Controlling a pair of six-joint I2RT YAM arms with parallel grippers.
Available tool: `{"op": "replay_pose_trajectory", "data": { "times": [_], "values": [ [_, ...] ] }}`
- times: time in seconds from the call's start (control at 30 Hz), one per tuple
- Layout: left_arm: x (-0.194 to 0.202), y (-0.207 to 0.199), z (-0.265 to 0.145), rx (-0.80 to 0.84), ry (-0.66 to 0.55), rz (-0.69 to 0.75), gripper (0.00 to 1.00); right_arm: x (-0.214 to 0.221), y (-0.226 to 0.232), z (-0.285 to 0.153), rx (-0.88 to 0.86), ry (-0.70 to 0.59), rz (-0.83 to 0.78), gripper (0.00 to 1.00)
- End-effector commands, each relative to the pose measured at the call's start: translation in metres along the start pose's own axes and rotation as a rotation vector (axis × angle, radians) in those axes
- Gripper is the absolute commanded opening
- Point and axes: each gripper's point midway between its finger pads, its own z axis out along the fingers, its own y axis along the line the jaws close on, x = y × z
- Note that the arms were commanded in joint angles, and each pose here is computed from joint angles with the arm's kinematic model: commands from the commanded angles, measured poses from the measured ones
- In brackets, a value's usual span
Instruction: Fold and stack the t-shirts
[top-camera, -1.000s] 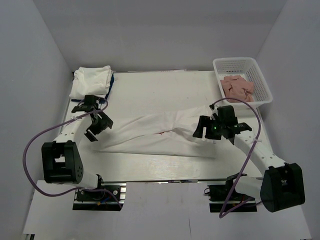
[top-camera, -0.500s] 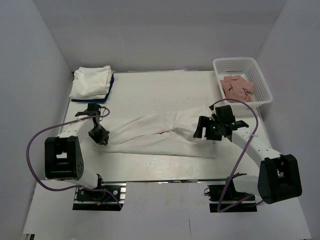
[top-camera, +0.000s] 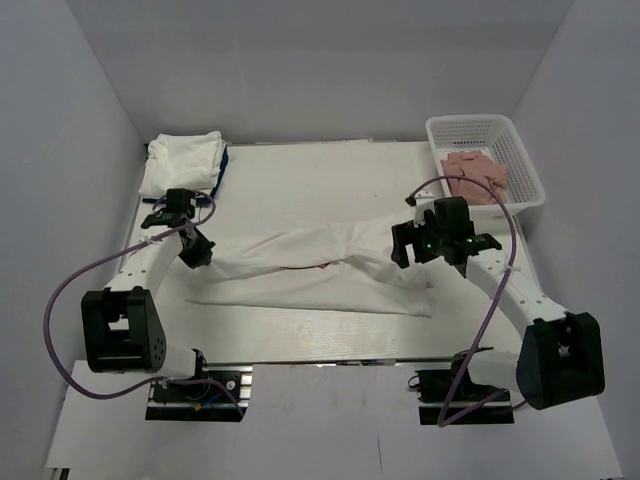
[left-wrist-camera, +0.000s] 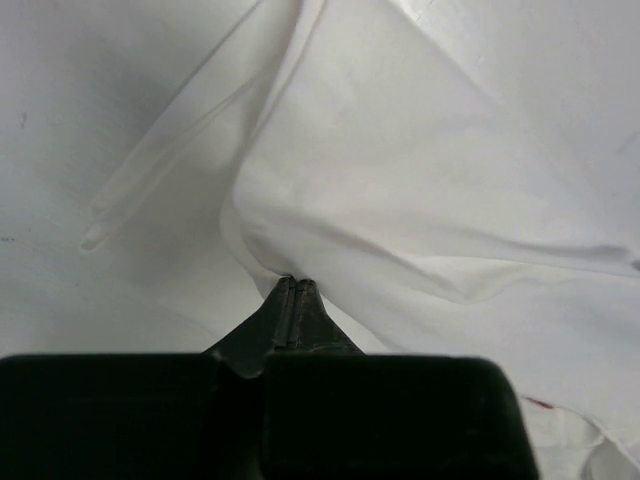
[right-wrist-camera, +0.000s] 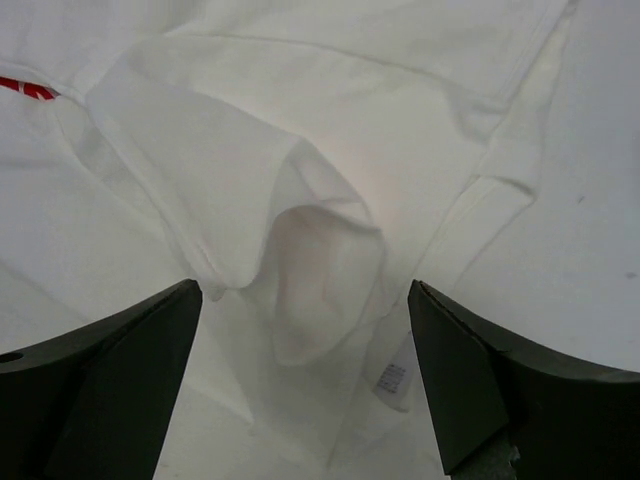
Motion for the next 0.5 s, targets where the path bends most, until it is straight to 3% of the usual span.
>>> {"op": "replay_pose_trajectory", "data": {
  "times": [0.0,0.27,0.47],
  "values": [
    [-0.032,-0.008,-0.023,0.026,-0.115,0.002,0.00,-0.035,-0.005,-0.007,0.003,-0.143,-0.326,0.90],
    [-0.042,-0.008,-0.025,-0.013,-0.127,0.031,0.00,-0.023,0.017,0.036,-0.224,-0.033,-0.468,0.90],
    [-0.049,-0.010,-0.022,-0.032,-0.136,0.041,0.00,-0.026,0.020,0.048,-0.206,-0.026,-0.551,0.90]
  ]
}}
